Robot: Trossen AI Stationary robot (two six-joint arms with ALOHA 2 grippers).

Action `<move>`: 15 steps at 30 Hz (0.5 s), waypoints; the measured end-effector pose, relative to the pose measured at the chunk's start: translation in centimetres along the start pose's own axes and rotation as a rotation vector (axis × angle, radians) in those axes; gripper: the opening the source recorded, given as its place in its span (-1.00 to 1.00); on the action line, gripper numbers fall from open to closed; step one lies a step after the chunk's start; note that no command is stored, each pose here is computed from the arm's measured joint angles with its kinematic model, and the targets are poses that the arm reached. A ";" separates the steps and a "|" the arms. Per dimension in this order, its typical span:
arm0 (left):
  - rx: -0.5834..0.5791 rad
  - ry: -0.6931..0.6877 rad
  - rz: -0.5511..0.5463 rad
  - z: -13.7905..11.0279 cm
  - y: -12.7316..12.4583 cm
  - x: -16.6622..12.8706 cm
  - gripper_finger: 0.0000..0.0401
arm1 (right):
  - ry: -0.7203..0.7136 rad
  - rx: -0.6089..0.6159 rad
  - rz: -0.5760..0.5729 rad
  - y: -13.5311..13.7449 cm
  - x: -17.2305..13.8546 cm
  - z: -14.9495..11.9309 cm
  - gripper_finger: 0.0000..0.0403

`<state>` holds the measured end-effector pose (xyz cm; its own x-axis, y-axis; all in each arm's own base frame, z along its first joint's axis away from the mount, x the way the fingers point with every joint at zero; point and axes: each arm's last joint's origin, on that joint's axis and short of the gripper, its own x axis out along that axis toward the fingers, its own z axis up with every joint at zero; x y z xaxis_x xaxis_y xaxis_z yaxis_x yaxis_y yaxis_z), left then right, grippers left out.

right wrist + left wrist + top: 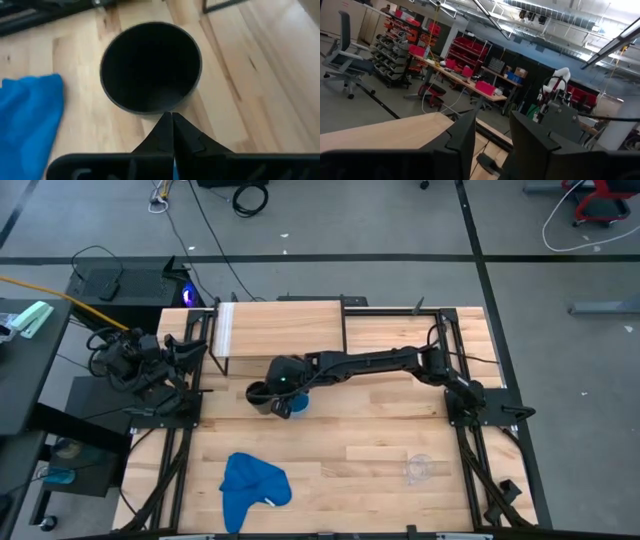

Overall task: Stack small to large cups/mugs on shelf
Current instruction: Adjust the black cup

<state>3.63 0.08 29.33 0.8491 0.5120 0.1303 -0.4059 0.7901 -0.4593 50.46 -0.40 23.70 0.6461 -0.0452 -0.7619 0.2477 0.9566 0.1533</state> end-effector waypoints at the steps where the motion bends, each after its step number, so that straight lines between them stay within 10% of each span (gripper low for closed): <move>1: -0.001 0.000 0.000 0.0 0.0 0.0 -0.34 | 0.017 -0.002 -0.003 0.0 0.2 -0.3 -1.00; 15: 0.000 0.010 -0.002 -0.4 -0.1 0.0 -0.37 | -0.022 0.016 0.027 0.3 0.8 0.0 -1.00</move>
<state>3.77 -0.09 29.05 0.8531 0.5072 0.1225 -0.4044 0.7911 -0.4590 51.02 -0.14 23.12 0.6683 -0.0259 -0.7434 0.2414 0.9529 0.1838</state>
